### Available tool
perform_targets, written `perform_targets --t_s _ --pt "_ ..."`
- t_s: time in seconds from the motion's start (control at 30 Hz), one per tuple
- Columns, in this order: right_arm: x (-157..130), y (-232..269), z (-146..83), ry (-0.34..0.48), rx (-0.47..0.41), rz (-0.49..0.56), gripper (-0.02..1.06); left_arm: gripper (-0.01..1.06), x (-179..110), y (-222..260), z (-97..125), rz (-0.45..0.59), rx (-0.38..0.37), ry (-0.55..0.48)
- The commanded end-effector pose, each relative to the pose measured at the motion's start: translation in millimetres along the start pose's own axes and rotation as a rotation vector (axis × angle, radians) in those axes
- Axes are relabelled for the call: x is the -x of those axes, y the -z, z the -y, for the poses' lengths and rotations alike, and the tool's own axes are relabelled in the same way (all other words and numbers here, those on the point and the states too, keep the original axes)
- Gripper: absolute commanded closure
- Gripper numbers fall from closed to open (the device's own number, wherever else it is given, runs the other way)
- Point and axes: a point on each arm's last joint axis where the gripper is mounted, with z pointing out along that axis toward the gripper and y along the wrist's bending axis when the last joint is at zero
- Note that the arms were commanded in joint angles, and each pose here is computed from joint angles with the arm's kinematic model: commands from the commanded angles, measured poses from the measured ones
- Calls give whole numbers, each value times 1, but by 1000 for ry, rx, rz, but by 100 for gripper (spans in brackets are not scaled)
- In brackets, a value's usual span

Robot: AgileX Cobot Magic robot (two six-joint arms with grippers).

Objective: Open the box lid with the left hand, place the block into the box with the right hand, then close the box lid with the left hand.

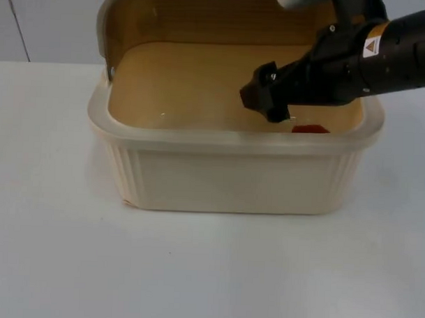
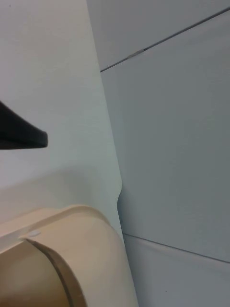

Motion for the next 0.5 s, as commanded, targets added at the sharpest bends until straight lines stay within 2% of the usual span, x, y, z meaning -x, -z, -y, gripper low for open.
perform_targets --t_s 0.0,0.23,0.47 --pt "11 13 2 3 -5 17 -1 3 1 3 2 10 -7 -1" --pt "27 41 3 -3 -12 18 -1 3 1 3 2 10 -7 -1" --pt "69 88 6 -26 -22 155 -1 3 1 3 2 11 -10 2"
